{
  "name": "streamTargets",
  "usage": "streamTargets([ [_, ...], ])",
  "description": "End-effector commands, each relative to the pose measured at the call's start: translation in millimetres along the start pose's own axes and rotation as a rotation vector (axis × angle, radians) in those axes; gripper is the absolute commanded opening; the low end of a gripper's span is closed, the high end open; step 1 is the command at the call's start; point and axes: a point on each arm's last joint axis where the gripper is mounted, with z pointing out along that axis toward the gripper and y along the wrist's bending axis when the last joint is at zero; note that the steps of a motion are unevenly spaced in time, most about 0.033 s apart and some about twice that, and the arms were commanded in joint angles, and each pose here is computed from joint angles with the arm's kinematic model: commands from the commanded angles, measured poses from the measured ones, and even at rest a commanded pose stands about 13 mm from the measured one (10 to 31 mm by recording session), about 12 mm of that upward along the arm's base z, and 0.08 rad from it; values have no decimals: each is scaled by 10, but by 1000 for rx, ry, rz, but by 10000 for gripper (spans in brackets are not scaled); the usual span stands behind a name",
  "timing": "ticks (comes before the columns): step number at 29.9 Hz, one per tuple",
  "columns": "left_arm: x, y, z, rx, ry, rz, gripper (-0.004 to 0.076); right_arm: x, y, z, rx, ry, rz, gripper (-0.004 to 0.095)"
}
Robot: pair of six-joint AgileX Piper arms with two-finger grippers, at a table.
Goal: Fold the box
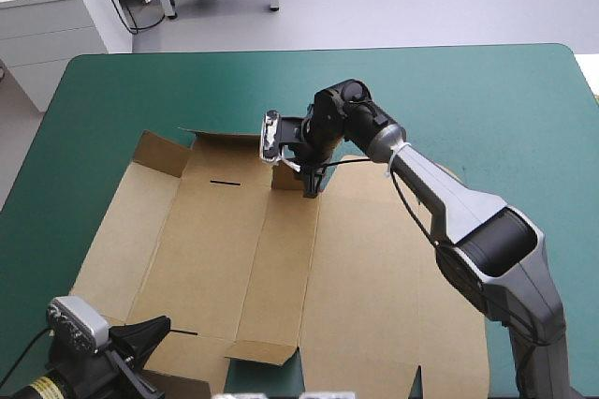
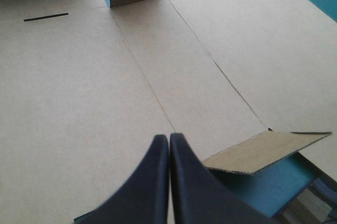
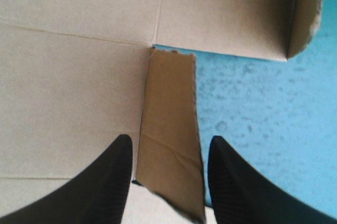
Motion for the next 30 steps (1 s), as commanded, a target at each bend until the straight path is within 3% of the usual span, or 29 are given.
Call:
streamTargets([
  [1,-118,-16,-22,13,-68,-17,-8,14,-118,-789,193,-57,143,377],
  [3,-119,-15,-16,13,-65,-22,-8,121,-161,-1046,245,-62,255,309],
  [9,-120,-14,-15,13,-64,-25,-8,567,-122,-1778,289,-49,500,62],
  [12,-120,-14,-15,13,-64,-25,-8,859,-44,-2134,352,-64,629,6],
  [21,-120,-14,-15,13,-64,-25,-8,1687,663,-2608,443,6,975,0],
  [24,-120,-14,-15,13,-64,-25,-8,1895,1076,-2521,415,31,1074,0],
  [30,-120,-14,-15,13,-64,-25,-8,2180,1970,-2195,447,4,1160,0],
])
